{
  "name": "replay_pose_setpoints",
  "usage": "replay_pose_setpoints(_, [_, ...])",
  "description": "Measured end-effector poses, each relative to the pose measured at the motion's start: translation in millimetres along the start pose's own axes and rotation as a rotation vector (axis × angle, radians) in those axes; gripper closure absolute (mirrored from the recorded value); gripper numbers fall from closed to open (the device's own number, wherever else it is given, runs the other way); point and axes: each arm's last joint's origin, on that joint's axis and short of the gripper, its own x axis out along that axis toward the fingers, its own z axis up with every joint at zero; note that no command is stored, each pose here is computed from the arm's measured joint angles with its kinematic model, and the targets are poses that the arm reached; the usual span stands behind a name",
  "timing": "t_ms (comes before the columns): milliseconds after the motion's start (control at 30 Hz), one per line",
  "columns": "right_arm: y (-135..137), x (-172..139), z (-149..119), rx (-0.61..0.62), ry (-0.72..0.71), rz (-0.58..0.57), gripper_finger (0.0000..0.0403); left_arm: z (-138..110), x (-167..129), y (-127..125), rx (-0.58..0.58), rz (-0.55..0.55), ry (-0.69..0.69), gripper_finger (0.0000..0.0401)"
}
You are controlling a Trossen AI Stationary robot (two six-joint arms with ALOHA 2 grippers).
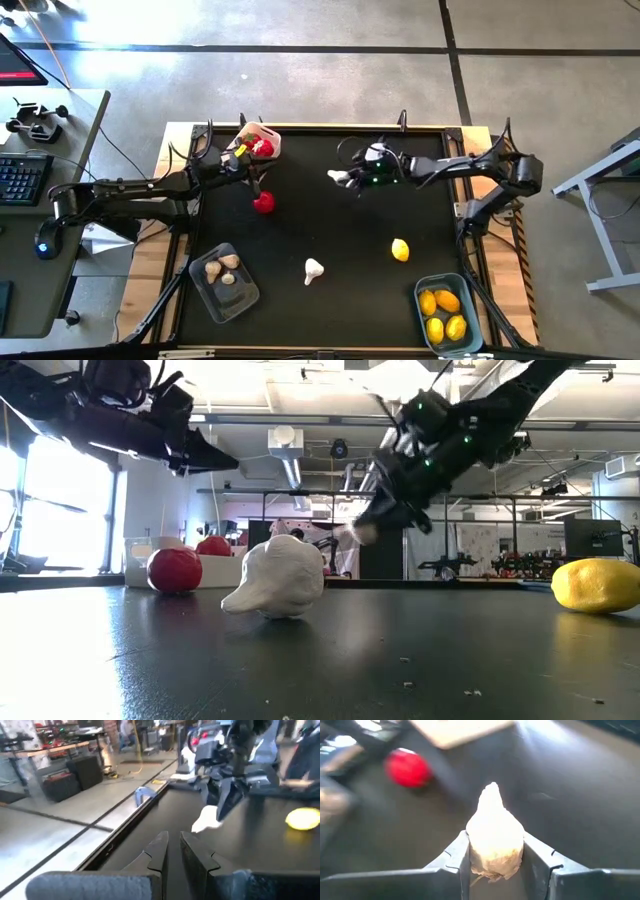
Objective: Sort produce into baskets
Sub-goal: Put the white garlic into the transparent bin
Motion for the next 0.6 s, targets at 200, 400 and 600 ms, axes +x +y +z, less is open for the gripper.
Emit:
replay_pose_setpoints(200, [30.7,-0.3,3.8,-0.096,-0.111,0.169,0.0293,6.7,1.9,-12.3,0.027,-0.309,-0.068,0.0379])
replay_pose_setpoints(400, [42.5,-1.2,2.7,-0.146,-0.143,0.211,0.0293,8.9,17.5,-34.7,0.172,-0.332,-0.05,0.0365])
replay_pose_setpoints(600, [43.1,-1.3,2.9,-0.143,-0.146,0.214,0.0293,14.5,42.0,-54.7,0.328,-0.255,-0.003,0.0299])
